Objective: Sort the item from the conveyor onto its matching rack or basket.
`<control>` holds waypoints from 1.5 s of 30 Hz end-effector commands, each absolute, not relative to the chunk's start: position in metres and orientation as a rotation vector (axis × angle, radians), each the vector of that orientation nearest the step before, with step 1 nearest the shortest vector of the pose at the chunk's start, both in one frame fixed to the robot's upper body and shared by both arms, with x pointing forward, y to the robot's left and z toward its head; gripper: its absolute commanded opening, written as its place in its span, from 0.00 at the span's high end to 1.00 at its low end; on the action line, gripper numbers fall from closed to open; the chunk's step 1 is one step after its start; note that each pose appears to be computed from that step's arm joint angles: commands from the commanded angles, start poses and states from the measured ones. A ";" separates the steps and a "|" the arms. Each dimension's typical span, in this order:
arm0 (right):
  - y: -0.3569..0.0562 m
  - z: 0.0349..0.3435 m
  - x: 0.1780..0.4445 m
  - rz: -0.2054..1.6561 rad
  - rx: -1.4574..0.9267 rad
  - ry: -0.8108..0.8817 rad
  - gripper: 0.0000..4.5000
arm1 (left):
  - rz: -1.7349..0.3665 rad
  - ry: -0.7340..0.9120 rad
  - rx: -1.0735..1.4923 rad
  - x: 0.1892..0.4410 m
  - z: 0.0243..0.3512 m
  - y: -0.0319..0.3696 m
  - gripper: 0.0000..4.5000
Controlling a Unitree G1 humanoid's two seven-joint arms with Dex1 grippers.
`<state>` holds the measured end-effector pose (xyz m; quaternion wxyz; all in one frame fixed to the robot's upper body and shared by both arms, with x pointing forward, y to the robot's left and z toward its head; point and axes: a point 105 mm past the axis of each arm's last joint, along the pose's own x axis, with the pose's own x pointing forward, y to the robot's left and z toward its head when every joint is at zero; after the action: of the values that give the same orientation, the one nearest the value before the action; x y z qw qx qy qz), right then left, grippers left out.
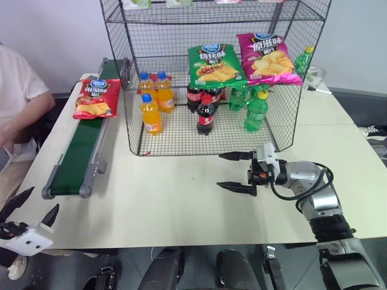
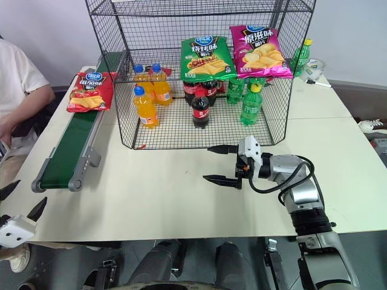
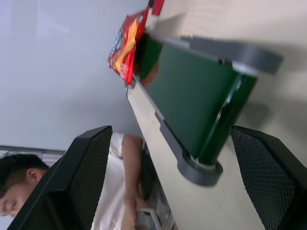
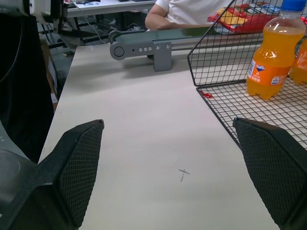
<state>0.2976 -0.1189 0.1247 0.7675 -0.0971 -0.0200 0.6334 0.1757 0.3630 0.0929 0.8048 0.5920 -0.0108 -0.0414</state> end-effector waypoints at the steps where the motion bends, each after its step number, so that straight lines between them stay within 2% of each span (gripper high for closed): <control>1: -0.113 0.131 0.297 1.385 -0.243 -0.084 0.00 | -0.072 -0.050 1.296 0.177 0.097 0.366 0.10; 8: -0.113 0.130 0.298 1.367 -0.247 -0.084 0.00 | -0.059 -0.060 1.330 0.187 0.099 0.371 0.10; 30: -0.114 0.122 0.293 1.364 -0.272 -0.053 0.00 | -0.034 -0.039 1.358 0.193 0.089 0.377 0.10; 45: -0.114 0.122 0.293 1.355 -0.279 -0.061 0.00 | -0.071 -0.062 1.354 0.203 0.086 0.368 0.10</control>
<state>0.2959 -0.1166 0.1124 0.7751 -0.1135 -0.0038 0.6215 0.2005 0.3655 0.0753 0.7825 0.6209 -0.0155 -0.0435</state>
